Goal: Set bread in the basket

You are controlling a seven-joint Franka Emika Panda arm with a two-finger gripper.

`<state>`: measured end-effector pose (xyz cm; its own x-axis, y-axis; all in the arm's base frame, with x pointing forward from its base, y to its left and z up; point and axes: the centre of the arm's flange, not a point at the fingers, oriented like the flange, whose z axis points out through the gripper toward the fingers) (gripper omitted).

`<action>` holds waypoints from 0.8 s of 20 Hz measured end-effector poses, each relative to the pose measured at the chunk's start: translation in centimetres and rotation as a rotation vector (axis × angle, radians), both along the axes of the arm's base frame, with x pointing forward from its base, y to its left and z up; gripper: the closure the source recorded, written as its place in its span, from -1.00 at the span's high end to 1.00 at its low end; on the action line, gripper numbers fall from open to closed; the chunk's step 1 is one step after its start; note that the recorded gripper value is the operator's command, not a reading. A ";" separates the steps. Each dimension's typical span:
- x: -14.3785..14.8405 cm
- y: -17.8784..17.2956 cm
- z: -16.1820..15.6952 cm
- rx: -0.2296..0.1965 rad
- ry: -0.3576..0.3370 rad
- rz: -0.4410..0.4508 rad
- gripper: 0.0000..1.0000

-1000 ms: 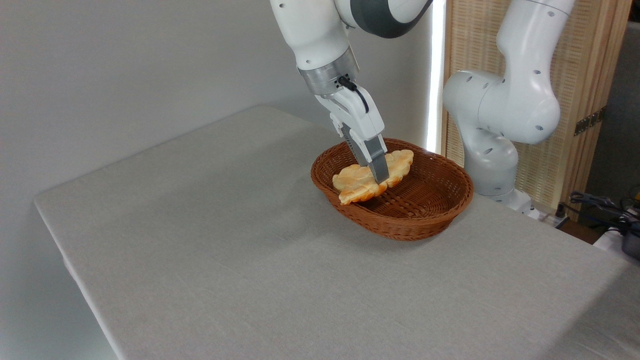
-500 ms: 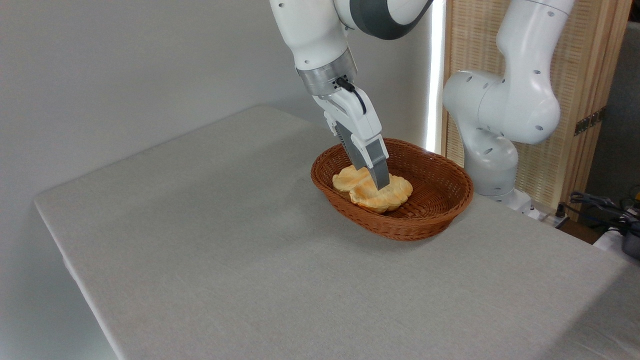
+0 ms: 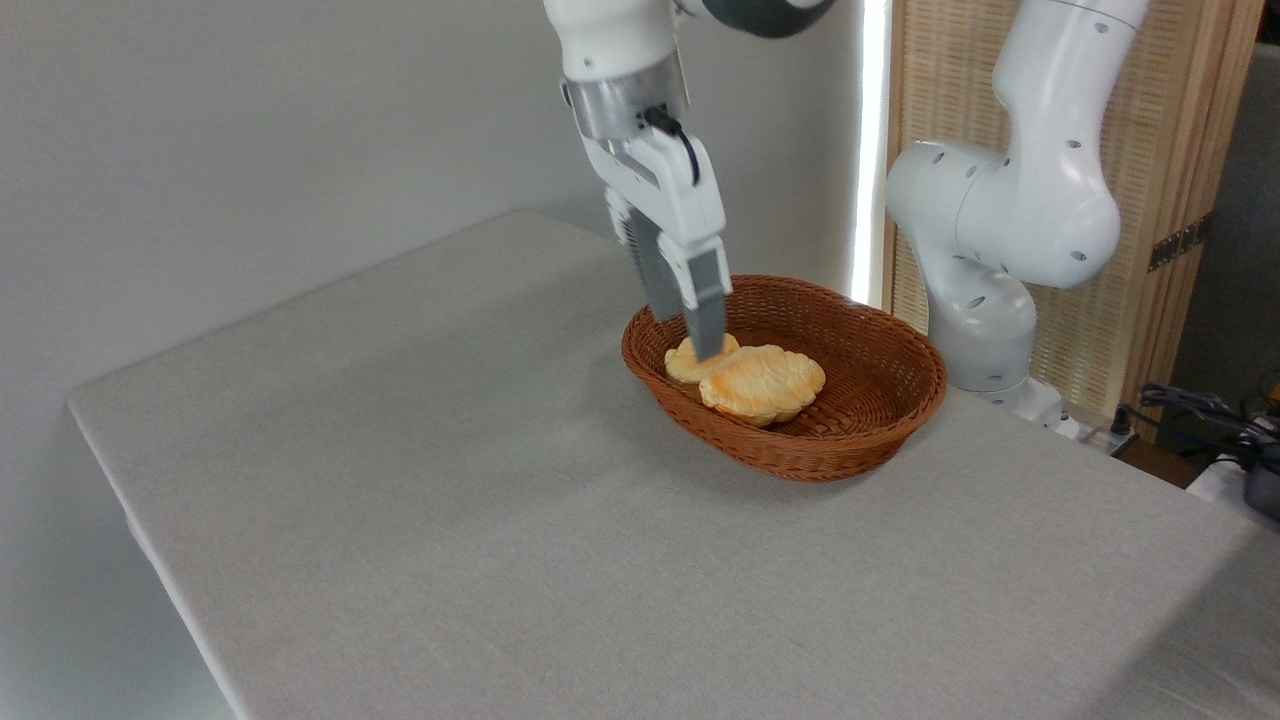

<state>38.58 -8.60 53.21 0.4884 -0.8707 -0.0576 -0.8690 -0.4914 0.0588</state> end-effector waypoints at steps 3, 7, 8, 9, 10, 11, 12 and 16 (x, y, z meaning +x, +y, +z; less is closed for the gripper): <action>2.8 -0.7 2.6 -0.026 -0.066 0.080 1.00; 8.6 -1.8 4.0 -0.043 -0.087 0.195 1.00; 10.0 -2.1 3.9 -0.045 -0.084 0.216 1.00; 11.2 -2.3 3.7 -0.046 -0.081 0.230 1.00; 12.2 -2.4 3.6 -0.049 -0.081 0.244 1.00; 13.3 -2.5 3.5 -0.052 -0.085 0.260 1.00; 14.2 -2.7 3.4 -0.059 -0.094 0.287 1.00; 17.2 -3.2 3.4 -0.088 -0.119 0.369 1.00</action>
